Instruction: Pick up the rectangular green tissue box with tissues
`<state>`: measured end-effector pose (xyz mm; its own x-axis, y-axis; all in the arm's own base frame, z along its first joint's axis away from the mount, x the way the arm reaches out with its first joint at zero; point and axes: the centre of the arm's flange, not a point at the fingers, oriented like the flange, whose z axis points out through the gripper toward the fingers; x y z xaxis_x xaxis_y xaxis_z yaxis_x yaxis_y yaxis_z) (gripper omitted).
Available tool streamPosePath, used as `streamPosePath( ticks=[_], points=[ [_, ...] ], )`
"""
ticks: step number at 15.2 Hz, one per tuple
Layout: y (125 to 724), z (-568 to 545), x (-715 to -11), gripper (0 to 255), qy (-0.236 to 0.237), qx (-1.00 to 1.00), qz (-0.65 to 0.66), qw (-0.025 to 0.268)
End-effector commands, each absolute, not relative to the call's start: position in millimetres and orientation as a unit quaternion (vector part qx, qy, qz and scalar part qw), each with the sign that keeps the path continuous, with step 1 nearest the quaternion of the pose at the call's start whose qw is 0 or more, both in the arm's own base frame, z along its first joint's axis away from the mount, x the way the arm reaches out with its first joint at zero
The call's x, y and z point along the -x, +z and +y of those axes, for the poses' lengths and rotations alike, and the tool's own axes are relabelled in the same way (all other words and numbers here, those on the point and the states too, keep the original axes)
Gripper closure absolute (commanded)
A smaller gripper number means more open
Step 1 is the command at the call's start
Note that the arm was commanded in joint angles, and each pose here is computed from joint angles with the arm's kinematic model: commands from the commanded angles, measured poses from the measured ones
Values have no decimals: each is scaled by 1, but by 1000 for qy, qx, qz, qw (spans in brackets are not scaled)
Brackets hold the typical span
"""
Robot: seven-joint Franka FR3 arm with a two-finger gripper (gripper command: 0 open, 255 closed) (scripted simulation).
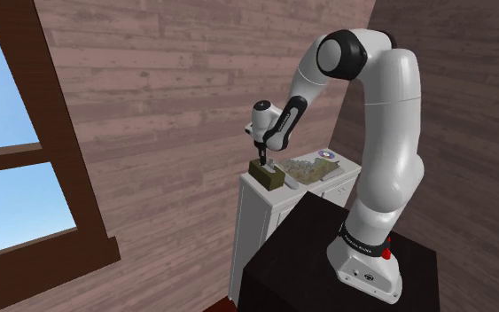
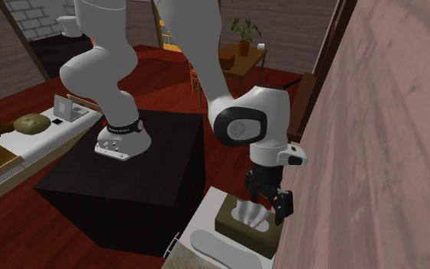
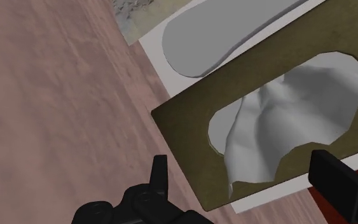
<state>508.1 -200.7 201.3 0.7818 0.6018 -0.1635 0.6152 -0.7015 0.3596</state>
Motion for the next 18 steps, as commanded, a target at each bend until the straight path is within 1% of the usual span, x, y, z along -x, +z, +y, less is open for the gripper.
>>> streamPosePath(
  ticks=[1, 10, 18],
  points=[
    [200, -201, -508, 255, -17, -922, 330, 201],
    [200, -200, -508, 255, -17, -922, 330, 201],
    [242, -200, -508, 255, -17, -922, 330, 201]
  ],
)
